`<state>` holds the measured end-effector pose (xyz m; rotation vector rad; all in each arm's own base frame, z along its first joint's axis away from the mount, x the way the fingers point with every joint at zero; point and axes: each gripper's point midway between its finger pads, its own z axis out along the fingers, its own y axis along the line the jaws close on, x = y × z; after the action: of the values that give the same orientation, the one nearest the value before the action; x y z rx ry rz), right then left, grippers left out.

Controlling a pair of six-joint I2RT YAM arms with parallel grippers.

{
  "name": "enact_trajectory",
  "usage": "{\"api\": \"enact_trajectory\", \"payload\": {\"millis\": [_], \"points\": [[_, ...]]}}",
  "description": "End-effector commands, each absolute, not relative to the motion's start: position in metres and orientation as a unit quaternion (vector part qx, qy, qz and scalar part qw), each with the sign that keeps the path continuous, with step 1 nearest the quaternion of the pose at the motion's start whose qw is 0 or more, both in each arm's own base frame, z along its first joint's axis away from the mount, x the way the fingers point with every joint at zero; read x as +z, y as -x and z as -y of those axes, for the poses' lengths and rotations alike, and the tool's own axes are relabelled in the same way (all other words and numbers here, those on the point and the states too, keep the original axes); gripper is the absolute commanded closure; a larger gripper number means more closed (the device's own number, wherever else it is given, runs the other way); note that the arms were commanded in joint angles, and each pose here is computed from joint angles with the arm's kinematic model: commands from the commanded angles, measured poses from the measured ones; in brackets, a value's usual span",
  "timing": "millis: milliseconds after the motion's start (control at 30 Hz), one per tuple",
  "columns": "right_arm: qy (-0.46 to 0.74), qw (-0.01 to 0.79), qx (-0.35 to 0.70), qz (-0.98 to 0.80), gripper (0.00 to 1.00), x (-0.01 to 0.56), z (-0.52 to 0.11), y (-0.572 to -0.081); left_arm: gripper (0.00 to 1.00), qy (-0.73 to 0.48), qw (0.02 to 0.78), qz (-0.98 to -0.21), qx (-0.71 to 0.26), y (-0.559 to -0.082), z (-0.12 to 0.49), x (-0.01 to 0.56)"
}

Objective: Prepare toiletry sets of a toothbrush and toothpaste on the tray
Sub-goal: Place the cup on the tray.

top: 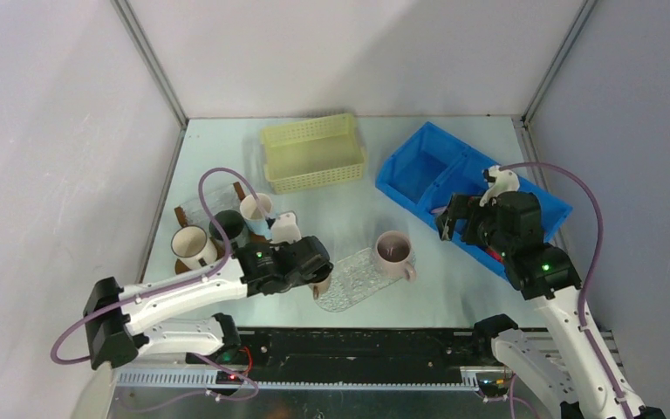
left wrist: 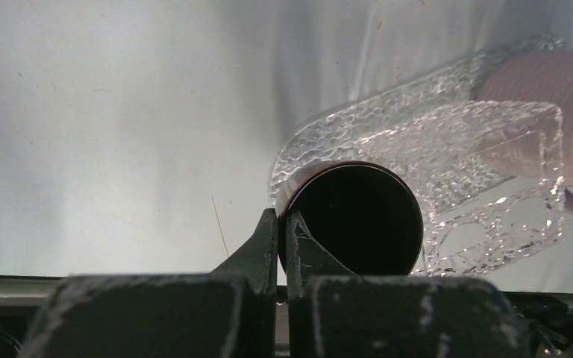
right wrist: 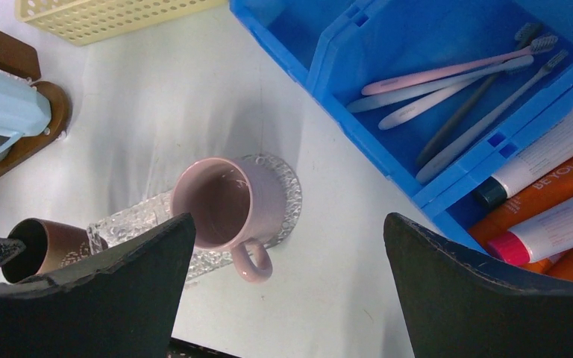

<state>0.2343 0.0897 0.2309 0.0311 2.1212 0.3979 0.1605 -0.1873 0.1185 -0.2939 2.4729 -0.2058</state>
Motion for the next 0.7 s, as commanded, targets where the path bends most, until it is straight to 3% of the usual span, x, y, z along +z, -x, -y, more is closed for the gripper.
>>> {"api": "enact_trajectory", "payload": {"millis": [0, 267, 667], "points": [[-0.007, 0.485, 0.155, -0.86, 0.0, 0.231, -0.087, -0.237, 1.0, 0.126, 0.314, -0.936, -0.094, -0.16, 0.201, 0.118], [-0.005, 0.484, 0.154, -0.861, 0.01, 0.228, -0.087, -0.236, 0.99, 0.12, 0.296, -0.943, -0.093, -0.154, 0.208, 0.104], [-0.004, 0.481, 0.154, -0.863, 0.01, 0.223, -0.089, -0.238, 0.81, 0.11, 0.282, -0.949, -0.089, -0.148, 0.21, 0.092]]}}
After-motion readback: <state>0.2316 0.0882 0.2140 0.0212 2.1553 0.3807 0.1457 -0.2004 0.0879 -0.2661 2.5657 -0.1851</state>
